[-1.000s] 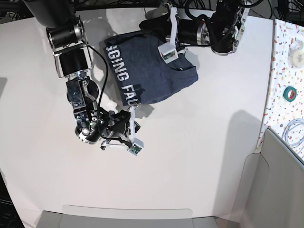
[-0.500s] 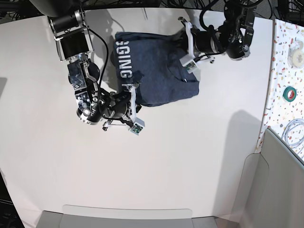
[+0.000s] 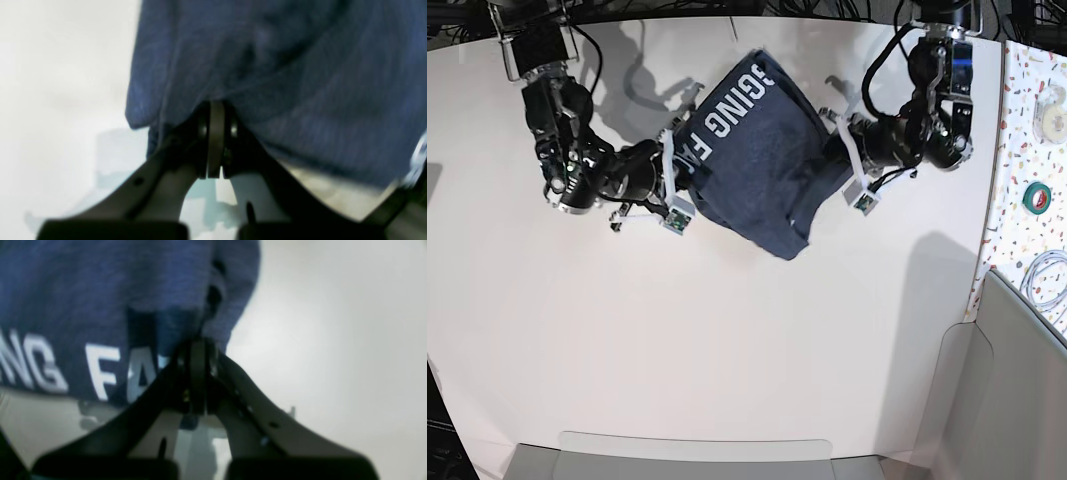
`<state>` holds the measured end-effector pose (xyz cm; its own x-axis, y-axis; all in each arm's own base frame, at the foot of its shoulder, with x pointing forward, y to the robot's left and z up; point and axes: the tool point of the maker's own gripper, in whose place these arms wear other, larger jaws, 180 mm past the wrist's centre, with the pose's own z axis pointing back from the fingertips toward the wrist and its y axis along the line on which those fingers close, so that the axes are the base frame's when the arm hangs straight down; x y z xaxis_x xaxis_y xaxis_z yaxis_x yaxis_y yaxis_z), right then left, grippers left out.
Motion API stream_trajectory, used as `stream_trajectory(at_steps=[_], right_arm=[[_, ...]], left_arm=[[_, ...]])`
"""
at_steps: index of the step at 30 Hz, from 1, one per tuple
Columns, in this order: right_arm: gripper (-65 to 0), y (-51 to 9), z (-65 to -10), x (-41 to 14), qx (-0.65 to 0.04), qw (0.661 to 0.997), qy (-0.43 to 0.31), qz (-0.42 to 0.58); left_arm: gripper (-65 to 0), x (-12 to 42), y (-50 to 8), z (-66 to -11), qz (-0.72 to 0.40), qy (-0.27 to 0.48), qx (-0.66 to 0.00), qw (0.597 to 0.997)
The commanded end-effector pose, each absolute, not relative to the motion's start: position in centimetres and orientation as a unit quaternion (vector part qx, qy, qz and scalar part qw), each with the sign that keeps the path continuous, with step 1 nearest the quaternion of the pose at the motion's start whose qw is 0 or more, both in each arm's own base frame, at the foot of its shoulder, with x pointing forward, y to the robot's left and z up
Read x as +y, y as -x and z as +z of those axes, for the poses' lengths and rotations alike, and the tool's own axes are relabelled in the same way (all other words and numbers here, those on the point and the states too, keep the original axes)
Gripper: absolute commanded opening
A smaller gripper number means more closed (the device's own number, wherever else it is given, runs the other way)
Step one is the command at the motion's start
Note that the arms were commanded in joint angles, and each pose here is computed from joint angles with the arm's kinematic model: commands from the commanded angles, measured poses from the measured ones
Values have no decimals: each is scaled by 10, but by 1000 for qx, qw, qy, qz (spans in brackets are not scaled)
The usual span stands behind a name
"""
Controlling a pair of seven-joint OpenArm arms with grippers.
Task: Layout the t-shirt on the table in an organized manner, then fold the t-shirt properly
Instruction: 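Grasp opposite sides of the folded navy shirt with both grippers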
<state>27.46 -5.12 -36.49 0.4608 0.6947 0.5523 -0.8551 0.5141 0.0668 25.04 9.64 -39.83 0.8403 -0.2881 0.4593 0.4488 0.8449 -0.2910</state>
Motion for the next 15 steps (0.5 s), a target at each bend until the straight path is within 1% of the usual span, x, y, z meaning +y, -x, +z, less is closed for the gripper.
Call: stream_trajectory(at_steps=[1,5,8,11,13,15], right_arm=[[-650,-278,-350,-43,-261,826,-189,463],[-650,-267,-349,-39,-259,822,-208,463],[-650,-261,-354,-39,-251,824,-213,461],[-650,-259,-355,-40,-247,825,-212,462],[-650,-260,-356,-43,-248,826,-209,461],[-650,-265,-351,-53,-254,827,-195,462]], left_arm=[[-650,97,-258,-396,-193,195,-208,939],[-650,85,-273,-399,-169,214,-207,940],[-650,73,-286,-392,-166,227,-228,932],[-650,63,-291,-387,-163,239,-242,926],[-650,61,-304,-377,-163,240,-259,921],[-650,61,-308,-373,-164,240,-265,919]])
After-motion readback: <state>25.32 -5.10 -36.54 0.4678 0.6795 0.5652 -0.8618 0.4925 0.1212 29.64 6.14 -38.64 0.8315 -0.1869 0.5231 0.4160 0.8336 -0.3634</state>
